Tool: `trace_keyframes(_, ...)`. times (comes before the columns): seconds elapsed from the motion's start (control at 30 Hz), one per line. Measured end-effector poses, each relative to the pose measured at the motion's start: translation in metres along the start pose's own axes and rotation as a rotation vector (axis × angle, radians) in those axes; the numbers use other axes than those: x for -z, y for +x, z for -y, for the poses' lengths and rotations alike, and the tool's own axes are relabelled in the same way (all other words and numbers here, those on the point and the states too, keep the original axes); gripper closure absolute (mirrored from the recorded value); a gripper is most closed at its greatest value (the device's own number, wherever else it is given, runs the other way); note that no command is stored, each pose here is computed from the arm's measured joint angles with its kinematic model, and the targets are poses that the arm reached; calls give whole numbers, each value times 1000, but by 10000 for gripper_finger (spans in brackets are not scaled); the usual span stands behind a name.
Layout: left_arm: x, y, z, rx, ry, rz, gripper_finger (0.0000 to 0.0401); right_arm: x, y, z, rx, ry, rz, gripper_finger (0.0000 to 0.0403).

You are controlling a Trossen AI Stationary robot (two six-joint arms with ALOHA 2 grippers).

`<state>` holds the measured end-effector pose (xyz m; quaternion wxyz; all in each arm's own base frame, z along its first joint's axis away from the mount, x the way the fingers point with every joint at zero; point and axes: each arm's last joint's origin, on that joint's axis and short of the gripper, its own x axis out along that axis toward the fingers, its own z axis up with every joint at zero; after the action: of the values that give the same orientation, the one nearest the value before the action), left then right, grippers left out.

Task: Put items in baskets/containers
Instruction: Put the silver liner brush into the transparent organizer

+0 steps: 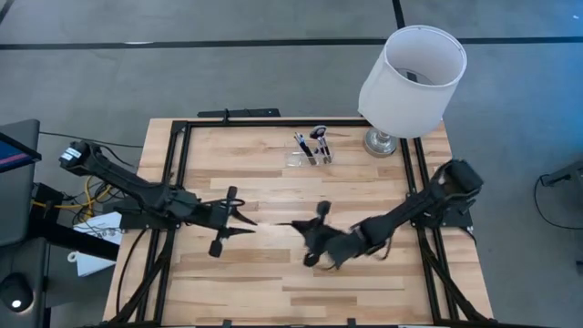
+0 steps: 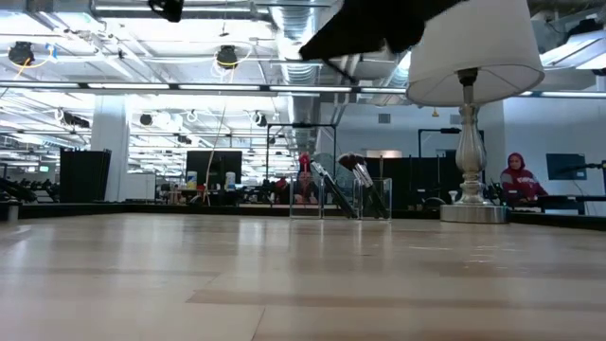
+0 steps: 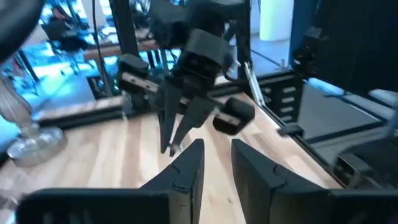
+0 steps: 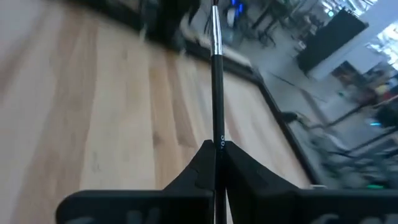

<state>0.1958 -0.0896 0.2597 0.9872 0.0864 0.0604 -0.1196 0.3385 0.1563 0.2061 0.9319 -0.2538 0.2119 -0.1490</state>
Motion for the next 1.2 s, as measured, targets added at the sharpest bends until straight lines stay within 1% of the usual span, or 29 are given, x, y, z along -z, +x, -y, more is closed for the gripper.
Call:
trace_keyframes(0.17, 8, 23, 2, -22, 68, 25, 324, 32, -21, 34, -77, 253, 275, 391)
trace_keyframes(0.27, 16, 38, -1, -53, 67, 33, 324, 56, -29, 52, -101, 377, 434, 388)
trace_keyframes(0.33, 20, 47, -5, -100, 57, 50, 324, 73, -31, 58, -130, 441, 488, 392)
trace_keyframes(0.4, 23, 55, -12, -144, 42, 93, 323, 83, -33, 62, -168, 490, 522, 397)
trace_keyframes(0.5, 26, 65, -22, -175, 8, 165, 312, 91, -31, 58, -212, 501, 515, 397)
trace_keyframes(0.63, 38, 79, -29, -144, -61, 233, 279, 88, -26, 52, -240, 513, 562, 387)
trace_keyframes(0.77, 55, 91, -26, -139, -76, 224, 234, 86, -18, 43, -268, 510, 605, 392)
trace_keyframes(0.83, 57, 93, -24, -138, -78, 244, 214, 84, -13, 37, -276, 497, 618, 397)
trace_keyframes(0.93, 57, 94, -20, -99, -73, 278, 190, 87, -5, 30, -288, 480, 599, 396)
trace_keyframes(1.07, 51, 92, -19, -101, -75, 315, 178, 88, 5, 26, -281, 480, 583, 384)
trace_keyframes(1.2, 50, 91, -21, -130, -80, 315, 184, 84, 10, 22, -288, 481, 593, 390)
